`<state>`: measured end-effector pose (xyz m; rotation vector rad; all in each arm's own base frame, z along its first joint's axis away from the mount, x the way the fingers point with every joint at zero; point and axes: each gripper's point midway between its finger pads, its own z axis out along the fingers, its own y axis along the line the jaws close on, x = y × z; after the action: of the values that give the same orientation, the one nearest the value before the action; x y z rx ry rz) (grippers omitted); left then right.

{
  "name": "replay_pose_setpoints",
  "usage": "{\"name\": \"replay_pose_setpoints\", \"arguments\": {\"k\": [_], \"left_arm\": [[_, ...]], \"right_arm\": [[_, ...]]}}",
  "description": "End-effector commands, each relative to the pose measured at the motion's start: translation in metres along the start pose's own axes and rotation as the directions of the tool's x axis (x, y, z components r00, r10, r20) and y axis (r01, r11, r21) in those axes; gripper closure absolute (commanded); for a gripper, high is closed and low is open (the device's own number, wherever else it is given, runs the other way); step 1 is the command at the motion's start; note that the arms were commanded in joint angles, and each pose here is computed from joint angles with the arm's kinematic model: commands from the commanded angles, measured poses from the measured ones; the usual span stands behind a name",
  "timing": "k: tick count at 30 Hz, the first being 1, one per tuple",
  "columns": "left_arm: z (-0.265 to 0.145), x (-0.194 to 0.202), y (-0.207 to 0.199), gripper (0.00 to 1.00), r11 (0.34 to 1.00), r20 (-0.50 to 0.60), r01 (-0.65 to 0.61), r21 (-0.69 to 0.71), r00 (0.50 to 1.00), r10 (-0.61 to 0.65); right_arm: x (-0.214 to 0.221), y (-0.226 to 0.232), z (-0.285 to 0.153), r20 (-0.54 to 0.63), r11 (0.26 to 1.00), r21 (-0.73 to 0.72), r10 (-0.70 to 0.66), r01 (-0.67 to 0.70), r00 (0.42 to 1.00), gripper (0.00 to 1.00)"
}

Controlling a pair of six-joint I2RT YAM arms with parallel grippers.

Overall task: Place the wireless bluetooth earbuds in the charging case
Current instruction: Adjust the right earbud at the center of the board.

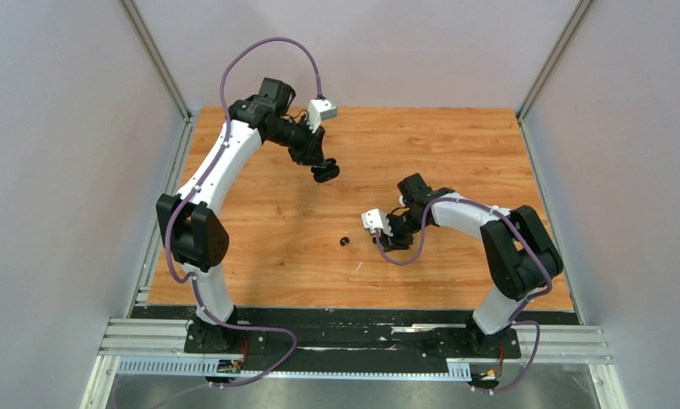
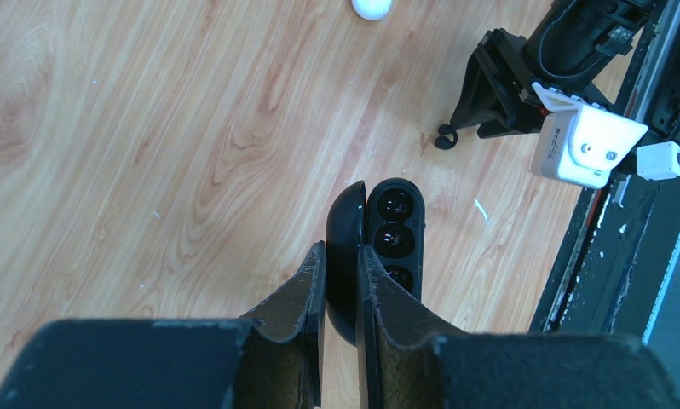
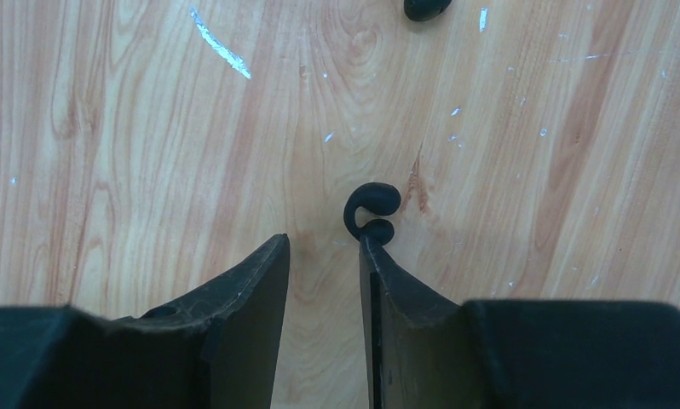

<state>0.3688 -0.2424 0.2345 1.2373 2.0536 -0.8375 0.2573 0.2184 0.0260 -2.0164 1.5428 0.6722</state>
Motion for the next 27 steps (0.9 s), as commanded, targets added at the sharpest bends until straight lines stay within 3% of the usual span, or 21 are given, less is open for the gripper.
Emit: {"name": "replay_pose_setpoints", "arguments": {"k": [1, 27], "left_arm": [[-0.012, -0.014, -0.007, 1.0, 1.0, 0.045, -0.019, -0.008, 0.999, 0.019], [-0.009, -0.011, -0.007, 1.0, 1.0, 0.037, 0.002, 0.003, 0.999, -0.002]], "right_arm": [[-0.019, -0.019, -0.007, 0.029, 0.997, 0.05, -0.054, 0.052, 0.998, 0.64], [-0.019, -0.015, 0.006, 0.049, 0.999, -0.019, -0.04, 0.041, 0.998, 0.64]]}}
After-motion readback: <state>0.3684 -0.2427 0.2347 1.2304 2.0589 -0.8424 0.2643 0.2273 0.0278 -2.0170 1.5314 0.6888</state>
